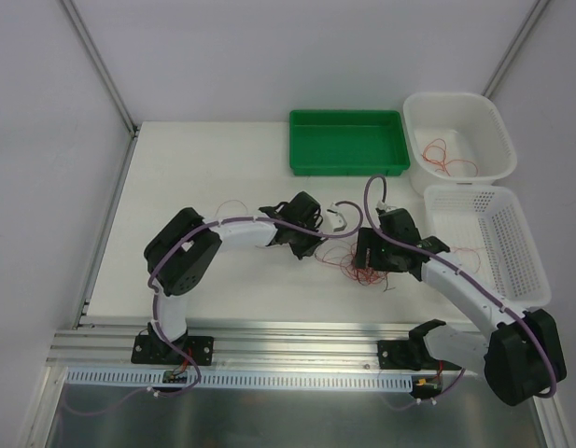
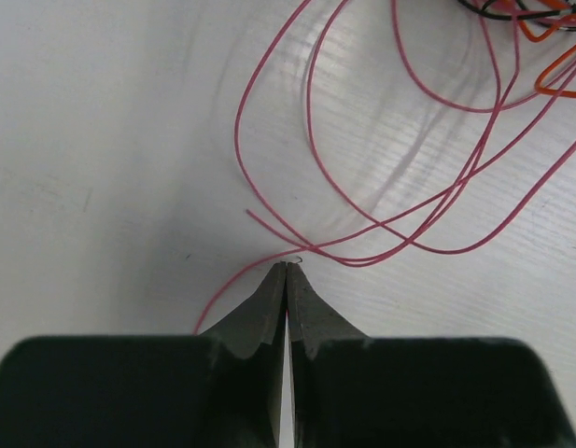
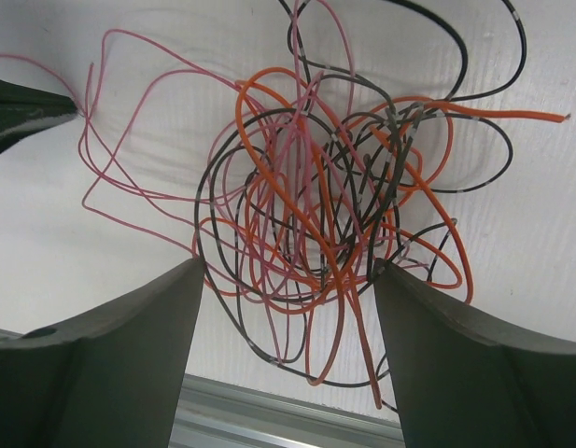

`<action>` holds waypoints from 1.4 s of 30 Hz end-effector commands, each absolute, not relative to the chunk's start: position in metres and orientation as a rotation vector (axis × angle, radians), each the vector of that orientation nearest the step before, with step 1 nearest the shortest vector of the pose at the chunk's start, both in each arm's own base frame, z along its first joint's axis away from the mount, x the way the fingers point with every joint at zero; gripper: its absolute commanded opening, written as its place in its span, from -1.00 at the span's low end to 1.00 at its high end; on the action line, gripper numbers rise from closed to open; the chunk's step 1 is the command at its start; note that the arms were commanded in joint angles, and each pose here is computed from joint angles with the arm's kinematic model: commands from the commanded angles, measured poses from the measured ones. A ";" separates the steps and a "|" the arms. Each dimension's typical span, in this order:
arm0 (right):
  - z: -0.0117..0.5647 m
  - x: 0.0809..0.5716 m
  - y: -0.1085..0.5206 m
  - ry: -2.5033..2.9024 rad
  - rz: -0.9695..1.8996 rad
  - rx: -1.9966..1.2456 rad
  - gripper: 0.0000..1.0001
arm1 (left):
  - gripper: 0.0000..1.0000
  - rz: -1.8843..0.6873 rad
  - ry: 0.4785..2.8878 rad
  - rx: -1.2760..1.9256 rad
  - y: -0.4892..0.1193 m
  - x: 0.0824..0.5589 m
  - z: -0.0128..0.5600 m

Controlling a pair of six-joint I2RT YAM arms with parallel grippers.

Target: Untangle the cables

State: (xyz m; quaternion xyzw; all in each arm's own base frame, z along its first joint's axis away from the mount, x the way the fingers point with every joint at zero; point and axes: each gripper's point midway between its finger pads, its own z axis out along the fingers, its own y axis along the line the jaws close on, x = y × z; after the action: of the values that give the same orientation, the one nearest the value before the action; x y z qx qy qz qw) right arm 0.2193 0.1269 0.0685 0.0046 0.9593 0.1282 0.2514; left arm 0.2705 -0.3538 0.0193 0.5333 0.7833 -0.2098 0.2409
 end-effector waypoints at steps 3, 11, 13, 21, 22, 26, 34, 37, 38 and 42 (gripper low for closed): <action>0.065 0.220 0.125 2.605 0.343 0.033 0.54 | -1.00 -0.359 2.314 1.223 -0.304 0.281 0.015; 0.059 0.223 0.119 2.605 0.292 0.043 0.53 | -1.00 -0.301 2.487 0.922 -0.247 0.267 0.008; 0.062 0.225 0.119 2.596 0.294 0.028 0.52 | -1.00 -0.374 2.424 0.980 -0.256 0.259 0.018; 0.063 0.232 0.094 2.622 0.213 0.111 0.40 | -0.19 -0.494 2.201 1.124 -0.294 0.269 0.067; 0.061 0.233 0.092 2.627 0.217 0.124 0.36 | -0.01 -0.503 2.191 1.131 -0.298 0.270 0.070; 0.044 0.236 0.089 2.676 0.288 0.193 0.27 | 0.51 -0.522 2.146 1.180 -0.313 0.272 0.076; 0.010 0.234 0.094 2.762 0.436 0.355 -0.51 | 0.66 -0.539 2.038 1.337 -0.345 0.268 0.078; 0.019 0.240 0.097 2.730 0.510 0.352 -0.86 | 0.67 -0.519 2.027 1.355 -0.350 0.272 0.076; 0.027 0.240 0.098 2.720 0.526 0.328 -0.98 | 0.67 -0.517 2.024 1.351 -0.351 0.273 0.077; 0.060 0.246 0.102 2.627 0.565 0.233 -0.99 | 0.65 -0.508 2.036 1.296 -0.351 0.277 0.085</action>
State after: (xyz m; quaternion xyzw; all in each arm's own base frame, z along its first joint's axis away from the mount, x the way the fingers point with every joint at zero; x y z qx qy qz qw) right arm 0.2371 0.0932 0.0273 0.1160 0.9624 0.1694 0.1778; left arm 0.2671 -0.3391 0.0611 0.4979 0.7918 -0.1875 0.3000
